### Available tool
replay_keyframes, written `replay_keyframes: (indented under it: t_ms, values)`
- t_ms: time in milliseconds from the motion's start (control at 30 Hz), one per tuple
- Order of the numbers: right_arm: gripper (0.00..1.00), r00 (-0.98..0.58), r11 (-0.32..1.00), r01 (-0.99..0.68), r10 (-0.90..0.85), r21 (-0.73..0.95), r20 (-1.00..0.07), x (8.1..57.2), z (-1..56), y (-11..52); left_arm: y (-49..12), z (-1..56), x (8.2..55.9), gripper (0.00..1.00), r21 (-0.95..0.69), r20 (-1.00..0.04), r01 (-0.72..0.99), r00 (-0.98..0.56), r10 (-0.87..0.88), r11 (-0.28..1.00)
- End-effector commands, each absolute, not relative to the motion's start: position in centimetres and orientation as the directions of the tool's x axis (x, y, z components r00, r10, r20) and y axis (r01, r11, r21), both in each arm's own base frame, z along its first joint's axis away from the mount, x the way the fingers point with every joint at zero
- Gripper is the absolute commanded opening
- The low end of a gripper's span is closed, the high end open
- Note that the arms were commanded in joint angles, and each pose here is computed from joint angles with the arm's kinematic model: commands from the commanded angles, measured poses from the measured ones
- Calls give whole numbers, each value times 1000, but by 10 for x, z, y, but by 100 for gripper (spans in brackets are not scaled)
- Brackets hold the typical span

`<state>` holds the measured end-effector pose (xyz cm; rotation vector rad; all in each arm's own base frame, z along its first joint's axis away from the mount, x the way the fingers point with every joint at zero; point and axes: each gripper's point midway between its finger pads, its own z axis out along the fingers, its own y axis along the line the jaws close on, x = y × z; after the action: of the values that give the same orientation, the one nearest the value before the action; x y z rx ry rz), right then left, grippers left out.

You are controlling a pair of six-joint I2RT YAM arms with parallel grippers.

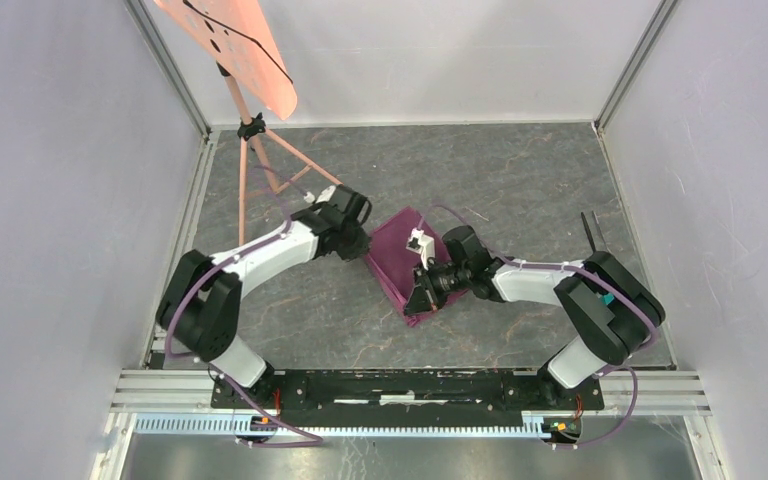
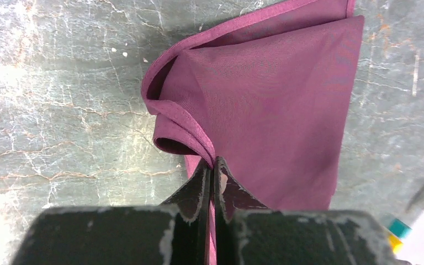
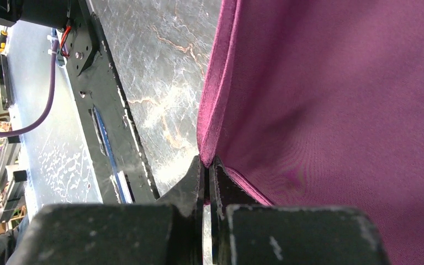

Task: Fold the napkin into a case and place the utensils inside
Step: Pick up the lower triangle-folded napkin from the center of the board, then fold the lower triangle-folded napkin at the center of the board.

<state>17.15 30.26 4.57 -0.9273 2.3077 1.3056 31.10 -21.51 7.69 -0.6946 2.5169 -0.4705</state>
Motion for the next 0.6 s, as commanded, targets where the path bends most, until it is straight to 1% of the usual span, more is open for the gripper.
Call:
replay_keyframes:
  t_ms: [0, 100, 300, 567]
  values:
    - [0, -760, 343, -644, -382, 683, -525, 158, 39, 291, -194, 82, 322, 2, -224, -492, -432, -724, -483, 874]
    - [0, -770, 372, -636, -365, 676, -524, 165, 35, 282, -206, 87, 331, 2, -214, -516, -435, -710, -480, 875]
    - [0, -788, 439, -616, -341, 654, -513, 180, 26, 263, -236, 78, 345, 2, -215, -479, -378, -762, -435, 900]
    - [0, -788, 443, -615, -346, 652, -509, 182, 22, 262, -247, 62, 354, 2, -178, -466, -333, -801, -377, 926]
